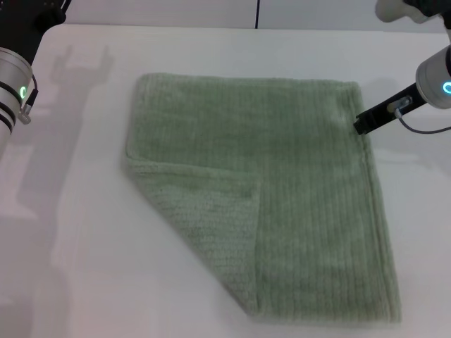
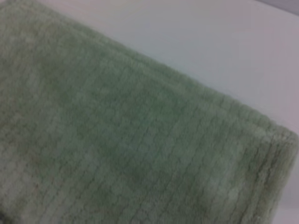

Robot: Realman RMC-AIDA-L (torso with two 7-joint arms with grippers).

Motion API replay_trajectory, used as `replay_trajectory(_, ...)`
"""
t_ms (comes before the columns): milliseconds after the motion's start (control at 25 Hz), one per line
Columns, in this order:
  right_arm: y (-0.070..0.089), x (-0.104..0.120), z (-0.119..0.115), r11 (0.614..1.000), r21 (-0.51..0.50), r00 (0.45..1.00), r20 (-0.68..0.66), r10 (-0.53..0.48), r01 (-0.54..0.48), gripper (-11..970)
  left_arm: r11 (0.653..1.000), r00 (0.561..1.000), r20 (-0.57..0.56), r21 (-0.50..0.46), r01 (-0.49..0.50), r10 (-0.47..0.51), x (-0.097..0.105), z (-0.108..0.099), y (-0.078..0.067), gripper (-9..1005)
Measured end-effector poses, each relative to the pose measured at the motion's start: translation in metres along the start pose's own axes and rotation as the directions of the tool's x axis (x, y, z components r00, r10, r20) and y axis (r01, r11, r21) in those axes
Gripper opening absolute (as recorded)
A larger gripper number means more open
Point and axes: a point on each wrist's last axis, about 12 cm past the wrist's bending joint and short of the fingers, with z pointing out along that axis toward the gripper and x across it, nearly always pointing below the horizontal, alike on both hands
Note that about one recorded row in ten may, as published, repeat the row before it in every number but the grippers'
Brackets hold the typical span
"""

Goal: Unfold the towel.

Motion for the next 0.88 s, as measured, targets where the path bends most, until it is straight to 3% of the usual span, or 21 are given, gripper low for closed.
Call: replay_trajectory(880, 0.004, 0.002, 0.019, 0.997, -0.058, 0.996, -0.065, -0.055, 0.051, 0, 1.000, 1.000, 0.007, 0.001, 0.003, -0.003, 0.000, -0.002, 0.001, 751)
